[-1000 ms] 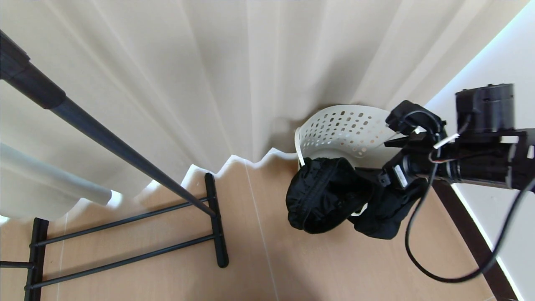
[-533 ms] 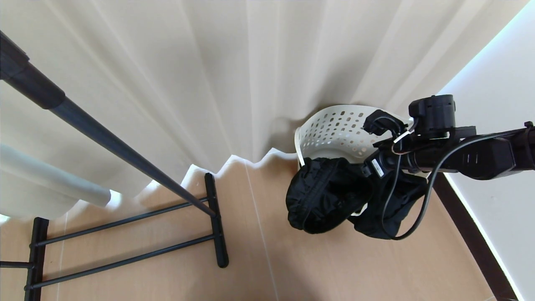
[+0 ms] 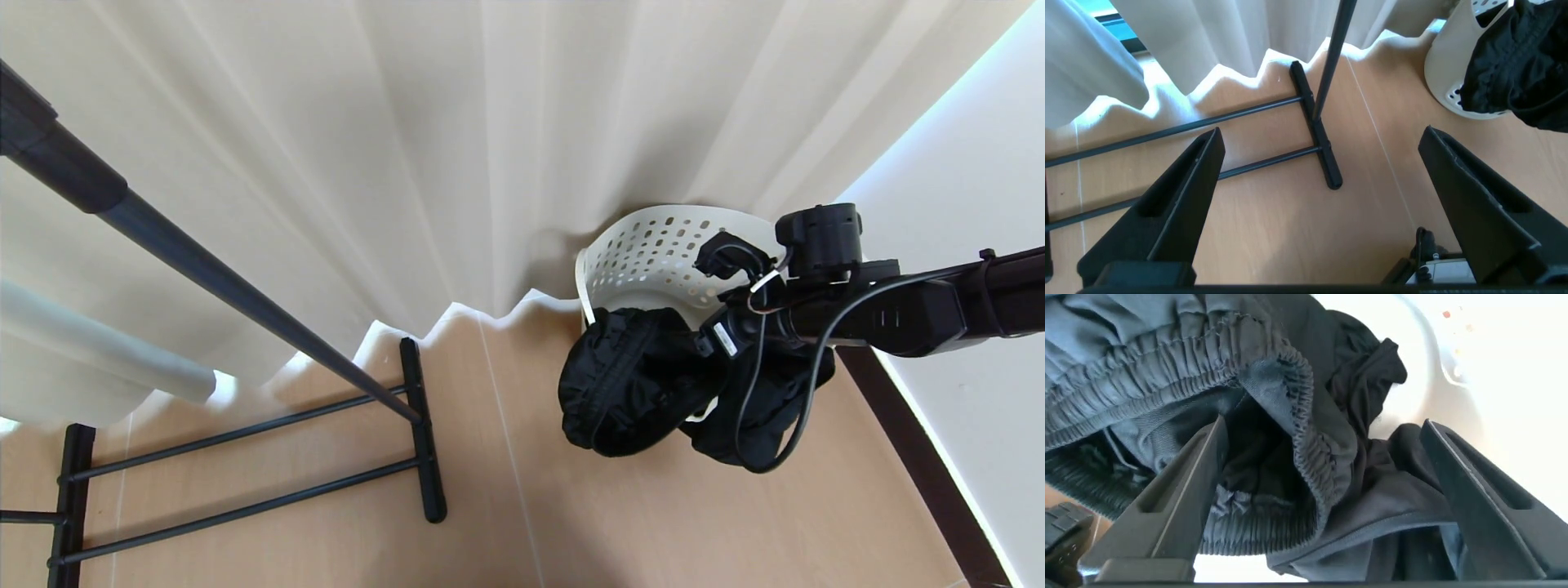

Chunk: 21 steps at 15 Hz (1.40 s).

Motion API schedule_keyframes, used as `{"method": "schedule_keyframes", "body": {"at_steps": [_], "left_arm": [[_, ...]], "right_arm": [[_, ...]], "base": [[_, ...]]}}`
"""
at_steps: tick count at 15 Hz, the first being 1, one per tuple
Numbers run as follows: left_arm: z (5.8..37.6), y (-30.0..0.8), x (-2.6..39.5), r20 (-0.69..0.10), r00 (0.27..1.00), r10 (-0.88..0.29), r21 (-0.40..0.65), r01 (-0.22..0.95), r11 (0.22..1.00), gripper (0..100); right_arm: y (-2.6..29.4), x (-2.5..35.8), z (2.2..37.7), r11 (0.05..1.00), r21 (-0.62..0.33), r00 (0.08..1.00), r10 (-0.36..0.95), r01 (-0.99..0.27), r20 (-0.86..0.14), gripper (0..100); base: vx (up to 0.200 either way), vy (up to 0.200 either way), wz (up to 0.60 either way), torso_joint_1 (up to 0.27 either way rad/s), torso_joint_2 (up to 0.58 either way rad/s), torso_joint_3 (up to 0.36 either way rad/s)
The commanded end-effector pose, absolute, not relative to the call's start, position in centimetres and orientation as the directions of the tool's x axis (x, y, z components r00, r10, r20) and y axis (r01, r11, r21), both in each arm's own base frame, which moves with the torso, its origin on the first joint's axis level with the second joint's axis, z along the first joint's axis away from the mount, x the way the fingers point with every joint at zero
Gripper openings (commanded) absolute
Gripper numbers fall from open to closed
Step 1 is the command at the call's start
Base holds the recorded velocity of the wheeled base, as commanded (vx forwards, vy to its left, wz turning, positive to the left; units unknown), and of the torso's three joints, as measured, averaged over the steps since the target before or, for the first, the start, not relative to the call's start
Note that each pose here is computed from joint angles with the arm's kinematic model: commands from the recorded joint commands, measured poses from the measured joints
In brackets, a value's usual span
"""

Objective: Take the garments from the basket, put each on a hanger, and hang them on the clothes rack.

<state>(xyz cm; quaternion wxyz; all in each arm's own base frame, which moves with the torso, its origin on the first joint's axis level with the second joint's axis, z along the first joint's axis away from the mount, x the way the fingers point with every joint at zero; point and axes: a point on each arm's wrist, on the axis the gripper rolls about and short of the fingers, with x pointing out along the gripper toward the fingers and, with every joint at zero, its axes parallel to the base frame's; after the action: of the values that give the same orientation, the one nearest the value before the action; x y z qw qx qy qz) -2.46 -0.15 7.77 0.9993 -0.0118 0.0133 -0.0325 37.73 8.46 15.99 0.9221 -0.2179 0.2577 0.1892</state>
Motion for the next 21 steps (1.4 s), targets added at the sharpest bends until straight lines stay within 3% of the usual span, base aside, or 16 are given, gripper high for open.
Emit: {"method": "schedule_keyframes", "body": {"at_steps": [1, 14, 15, 21], "left_arm": [[7.8, -0.1, -2.5, -0.026, 0.998, -0.064, -0.025, 0.064, 0.998, 100], [7.8, -0.1, -2.5, -0.026, 0.998, -0.064, -0.025, 0.064, 0.998, 100], [7.8, -0.1, -2.5, -0.026, 0.998, -0.064, -0.025, 0.064, 0.998, 100], [7.8, -0.1, -2.5, -0.026, 0.997, -0.066, -0.025, 0.065, 0.998, 100]], "right_arm": [[8.6, 38.4, 15.4, 0.833, -0.302, 0.791, 0.235, -0.463, -0.565, 100], [9.0, 41.0, 13.3, 0.848, -0.291, 0.809, 0.24, -0.444, -0.536, 100], [9.0, 41.1, 13.3, 0.85, -0.291, 0.814, 0.241, -0.44, -0.529, 0], [9.0, 40.7, 13.9, 0.855, -0.283, 0.819, 0.245, -0.435, -0.518, 0]], "base": [[0.0, 0.0, 0.0, 0.0, 0.0, 0.0], [0.0, 0.0, 0.0, 0.0, 0.0, 0.0], [0.0, 0.0, 0.0, 0.0, 0.0, 0.0], [0.0, 0.0, 0.0, 0.0, 0.0, 0.0]]}}
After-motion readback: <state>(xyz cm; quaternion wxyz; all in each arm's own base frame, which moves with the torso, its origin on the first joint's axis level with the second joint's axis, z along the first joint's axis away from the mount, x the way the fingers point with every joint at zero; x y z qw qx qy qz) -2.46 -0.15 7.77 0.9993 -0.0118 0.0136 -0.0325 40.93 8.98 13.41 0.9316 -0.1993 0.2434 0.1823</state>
